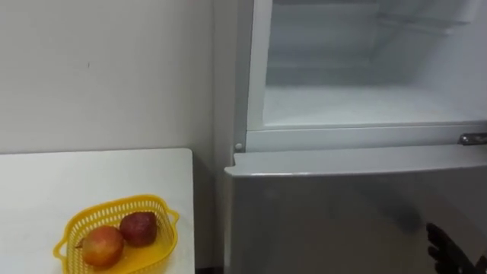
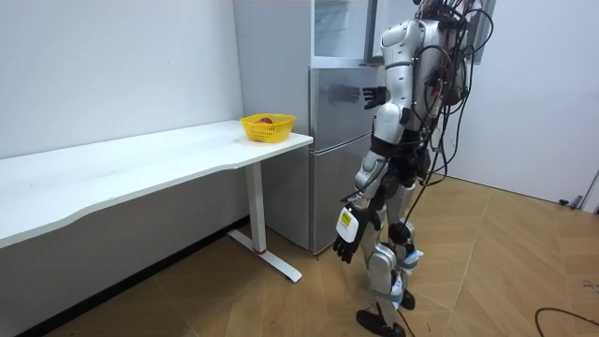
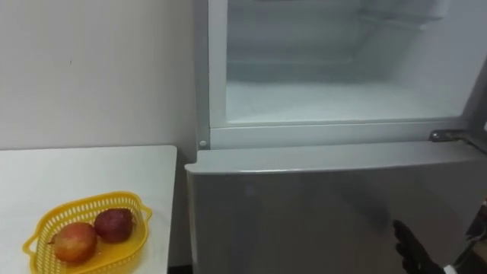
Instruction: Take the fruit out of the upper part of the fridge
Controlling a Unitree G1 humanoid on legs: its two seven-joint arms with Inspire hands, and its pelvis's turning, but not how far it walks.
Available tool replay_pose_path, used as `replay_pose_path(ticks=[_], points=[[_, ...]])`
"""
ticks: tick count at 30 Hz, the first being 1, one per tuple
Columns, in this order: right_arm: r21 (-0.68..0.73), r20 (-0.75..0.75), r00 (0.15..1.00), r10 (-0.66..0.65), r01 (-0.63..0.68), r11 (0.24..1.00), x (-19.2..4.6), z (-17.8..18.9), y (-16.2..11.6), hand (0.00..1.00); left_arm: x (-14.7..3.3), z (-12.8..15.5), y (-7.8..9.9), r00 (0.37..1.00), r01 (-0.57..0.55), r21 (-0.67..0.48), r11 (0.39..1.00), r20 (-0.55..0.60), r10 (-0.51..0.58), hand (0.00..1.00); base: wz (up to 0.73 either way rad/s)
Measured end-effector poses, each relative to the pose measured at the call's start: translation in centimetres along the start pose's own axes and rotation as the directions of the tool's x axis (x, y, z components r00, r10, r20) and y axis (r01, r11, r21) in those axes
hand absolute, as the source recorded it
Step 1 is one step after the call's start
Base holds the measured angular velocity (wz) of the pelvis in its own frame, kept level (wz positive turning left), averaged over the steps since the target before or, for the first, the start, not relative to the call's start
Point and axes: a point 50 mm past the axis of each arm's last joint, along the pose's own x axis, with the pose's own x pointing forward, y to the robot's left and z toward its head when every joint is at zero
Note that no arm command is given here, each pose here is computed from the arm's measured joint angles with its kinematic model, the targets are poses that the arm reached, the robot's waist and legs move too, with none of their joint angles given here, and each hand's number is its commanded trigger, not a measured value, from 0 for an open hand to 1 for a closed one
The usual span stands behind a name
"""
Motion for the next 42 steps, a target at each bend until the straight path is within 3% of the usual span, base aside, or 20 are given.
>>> replay_pose_path(ticks=[5, 10, 16, 21, 24, 30, 35, 42], points=[[0.096, -0.088, 0.991, -0.103, 0.112, 0.989, -0.4, -1.9, -1.5, 0.0, -0.1, -0.8, -0.2, 1.0, -0.002, -0.029, 1.0, -0.022, 0.002, 0.0, 0.02], [0.261, -0.136, 0.954, -0.267, 0.294, 0.92, -0.8, -2.6, -3.8, 0.0, -0.3, -0.8, 0.0, 0.999, -0.032, -0.032, 0.999, -0.007, 0.031, 0.0, 0.0], [0.446, -0.233, 0.866, -0.442, 0.5, 0.743, -1.7, -3.4, -6.3, 0.0, -0.5, -1.1, -0.4, 0.999, -0.052, -0.069, 0.996, 0.003, 0.053, 0.0, 0.0], [0.56, -0.303, 0.745, -0.594, 0.644, 0.522, -2.9, -3.2, -9.3, 0.0, -0.6, -0.8, 0.2, 0.997, -0.077, -0.105, 0.992, 0.024, 0.08, 0.0, 0.0], [0.619, -0.331, 0.684, -0.65, 0.678, 0.397, -3.4, -3.0, -10.8, 0.0, -0.8, -1.4, 0.4, 0.996, -0.091, -0.132, 0.987, 0.008, 0.093, 0.0, -0.04], [0.625, -0.419, 0.571, -0.706, 0.745, 0.232, -3.4, -3.6, -13.1, 0.0, -0.8, -1.3, 1.1, 0.993, -0.116, -0.174, 0.978, 0.013, 0.12, 0.0, -0.04], [0.715, -0.476, 0.521, -0.709, 0.698, 0.034, -3.3, -3.2, -14.8, 0.0, -1.1, -1.5, 2.0, 0.988, -0.146, -0.216, 0.965, 0.009, 0.152, 0.0, 0.01], [0.754, -0.497, 0.482, -0.722, 0.652, -0.084, -2.1, -1.7, -17.2, 0.0, -1.4, -2.1, 2.6, 0.983, -0.177, -0.255, 0.951, -0.005, 0.182, 0.0, 0.0]])
